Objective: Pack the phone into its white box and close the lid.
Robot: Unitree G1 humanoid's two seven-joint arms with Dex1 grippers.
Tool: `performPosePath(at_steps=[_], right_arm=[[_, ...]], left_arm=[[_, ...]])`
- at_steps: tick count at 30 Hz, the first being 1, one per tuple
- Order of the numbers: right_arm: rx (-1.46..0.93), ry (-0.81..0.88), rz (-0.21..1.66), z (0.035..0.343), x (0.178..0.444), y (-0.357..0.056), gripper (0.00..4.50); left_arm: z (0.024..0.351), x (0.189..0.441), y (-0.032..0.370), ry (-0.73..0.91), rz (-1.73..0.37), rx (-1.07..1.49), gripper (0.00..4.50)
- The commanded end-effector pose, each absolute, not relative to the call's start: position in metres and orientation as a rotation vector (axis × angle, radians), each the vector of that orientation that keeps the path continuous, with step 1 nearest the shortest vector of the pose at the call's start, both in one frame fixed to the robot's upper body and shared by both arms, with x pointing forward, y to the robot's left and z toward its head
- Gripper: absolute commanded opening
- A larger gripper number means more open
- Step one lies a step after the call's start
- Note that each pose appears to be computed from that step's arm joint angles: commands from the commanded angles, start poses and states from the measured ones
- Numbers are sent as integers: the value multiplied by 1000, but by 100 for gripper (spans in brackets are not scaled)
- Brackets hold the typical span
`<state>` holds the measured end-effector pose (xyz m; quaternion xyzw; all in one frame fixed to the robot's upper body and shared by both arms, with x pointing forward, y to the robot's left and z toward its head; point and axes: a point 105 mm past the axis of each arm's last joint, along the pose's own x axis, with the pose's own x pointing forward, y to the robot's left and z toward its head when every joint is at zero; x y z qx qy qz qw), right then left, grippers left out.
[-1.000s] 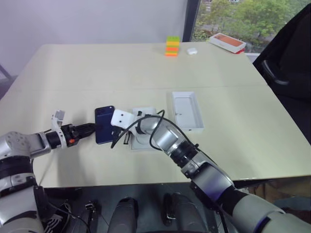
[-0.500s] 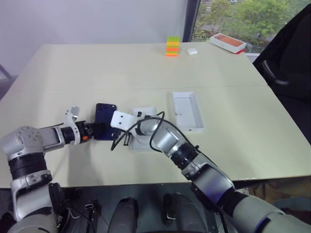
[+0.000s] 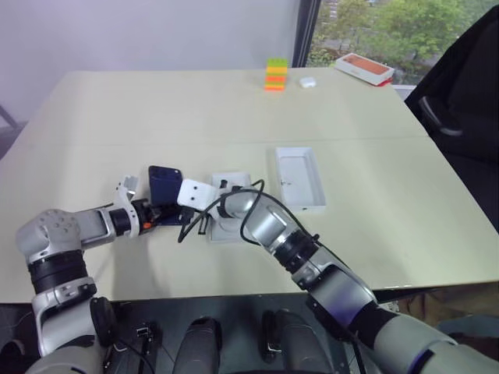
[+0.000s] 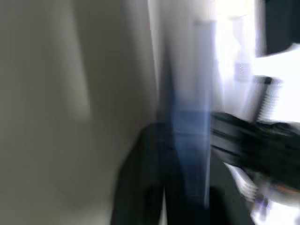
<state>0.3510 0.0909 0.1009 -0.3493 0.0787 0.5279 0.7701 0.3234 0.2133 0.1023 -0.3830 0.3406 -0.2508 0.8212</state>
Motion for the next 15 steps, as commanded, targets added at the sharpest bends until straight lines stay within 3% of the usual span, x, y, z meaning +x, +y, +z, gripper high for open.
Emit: performPosePath(at_steps=[1, 8, 15], right_arm=[[-775, 159, 1169, 100, 345, 96, 0], [-750, 137, 1164, 105, 347, 94, 0], [-420, 102, 1247, 145, 338, 91, 0]], left_arm=[[93, 318, 216, 755, -523, -839, 3], [96, 315, 220, 726, -560, -960, 3], [102, 310, 223, 695, -614, -1065, 3]])
